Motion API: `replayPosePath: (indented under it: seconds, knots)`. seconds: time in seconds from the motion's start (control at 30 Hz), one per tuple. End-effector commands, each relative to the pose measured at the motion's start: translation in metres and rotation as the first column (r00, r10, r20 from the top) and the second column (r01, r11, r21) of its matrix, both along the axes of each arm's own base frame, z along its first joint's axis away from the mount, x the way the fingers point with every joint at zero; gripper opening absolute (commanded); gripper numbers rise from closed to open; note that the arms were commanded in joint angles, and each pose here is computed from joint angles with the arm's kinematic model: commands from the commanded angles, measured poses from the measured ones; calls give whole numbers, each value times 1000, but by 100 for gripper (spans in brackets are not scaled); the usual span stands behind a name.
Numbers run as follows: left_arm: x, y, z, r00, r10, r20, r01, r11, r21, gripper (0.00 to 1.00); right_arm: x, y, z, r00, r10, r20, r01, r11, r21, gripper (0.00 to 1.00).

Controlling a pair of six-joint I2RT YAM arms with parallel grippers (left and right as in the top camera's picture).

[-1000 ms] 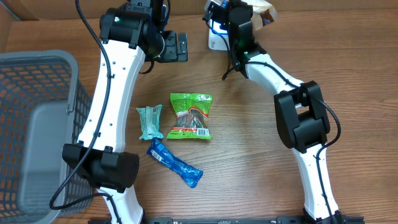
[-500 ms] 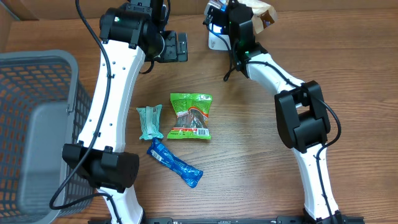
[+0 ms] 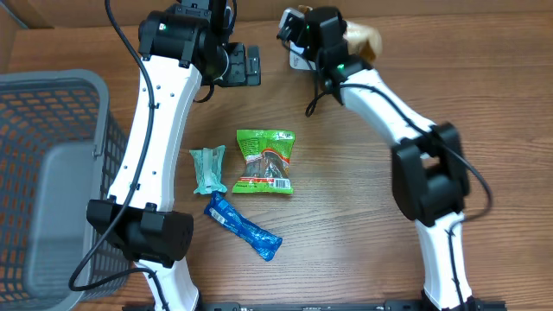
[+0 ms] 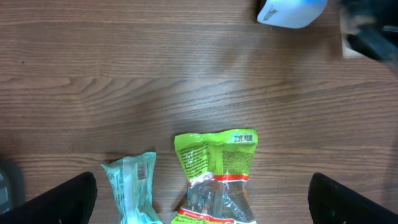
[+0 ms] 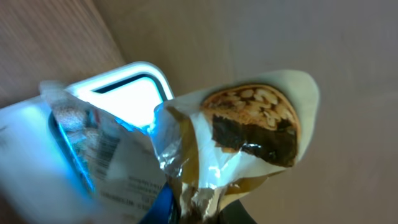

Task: Scan the item barcode
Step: 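Move the nut bag right and set it down with the right gripper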

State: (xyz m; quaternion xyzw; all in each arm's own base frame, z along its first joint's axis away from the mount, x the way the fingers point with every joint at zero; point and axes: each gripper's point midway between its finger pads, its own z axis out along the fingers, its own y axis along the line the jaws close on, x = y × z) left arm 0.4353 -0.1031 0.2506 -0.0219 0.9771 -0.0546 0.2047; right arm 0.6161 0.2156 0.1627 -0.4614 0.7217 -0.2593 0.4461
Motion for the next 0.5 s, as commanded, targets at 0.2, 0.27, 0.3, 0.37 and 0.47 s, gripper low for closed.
replayPosePath:
  seconds: [0.2,0.27,0.3,0.37,0.47]
  knots:
    - [0,2,15,999,-12,42,12,1000,5,100,-119,-60,111,838,-238,-490,534,540,650,4]
    - [0,2,15,999,-13,42,12,1000,5,100,-136,-75,95,762,-242,-600,630,490,603,4]
    - [0,2,15,999,-12,42,12,1000,5,100,-151,-83,83,703,-204,-682,681,473,560,4]
    - [0,2,15,999,-12,42,12,1000,5,100,-166,-93,72,629,-157,-761,733,446,514,4]
    - [0,2,15,999,-12,42,12,1000,5,100,-181,-119,63,534,-137,-834,805,385,452,4]
